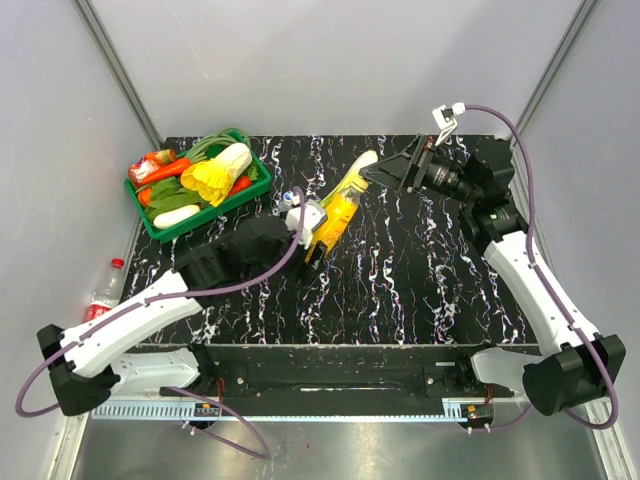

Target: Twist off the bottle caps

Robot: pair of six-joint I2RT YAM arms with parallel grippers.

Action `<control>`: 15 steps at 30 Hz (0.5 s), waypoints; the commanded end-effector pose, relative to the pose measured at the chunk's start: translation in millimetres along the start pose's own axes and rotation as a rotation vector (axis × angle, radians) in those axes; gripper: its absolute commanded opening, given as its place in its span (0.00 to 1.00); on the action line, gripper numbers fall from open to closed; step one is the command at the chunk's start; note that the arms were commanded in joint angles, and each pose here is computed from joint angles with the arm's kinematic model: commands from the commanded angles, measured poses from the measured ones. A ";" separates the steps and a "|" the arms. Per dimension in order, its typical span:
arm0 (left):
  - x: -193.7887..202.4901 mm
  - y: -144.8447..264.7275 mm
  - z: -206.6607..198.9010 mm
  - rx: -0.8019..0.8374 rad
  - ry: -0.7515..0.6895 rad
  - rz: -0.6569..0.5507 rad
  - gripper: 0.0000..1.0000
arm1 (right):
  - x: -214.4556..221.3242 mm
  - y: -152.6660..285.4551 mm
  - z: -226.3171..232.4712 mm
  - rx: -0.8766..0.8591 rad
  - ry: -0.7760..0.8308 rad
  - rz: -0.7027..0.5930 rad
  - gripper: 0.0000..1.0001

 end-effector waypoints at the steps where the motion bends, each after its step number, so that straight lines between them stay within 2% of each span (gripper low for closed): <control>1: -15.5 1.9 29.5 -0.301 -0.052 -0.004 0.06 | -0.2 -3.8 -13.8 0.055 -0.045 0.000 0.98; 8: -13.7 -8.2 31.8 -0.475 -0.108 0.068 0.06 | 14.5 -9.2 -38.5 0.116 -0.125 0.041 0.92; 15: -15.9 -19.5 20.7 -0.506 -0.161 0.100 0.06 | 26.9 -14.2 -61.3 0.184 -0.187 0.092 0.87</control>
Point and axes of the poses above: each gripper's point midway between its finger pads, its own y axis back along the fingers, its own z axis along the line the jaws close on, x = y × z, the point moved 3 cm from there along y, back along the fingers, and after that the axes turned 1 degree about y, right-handed, at the moved point
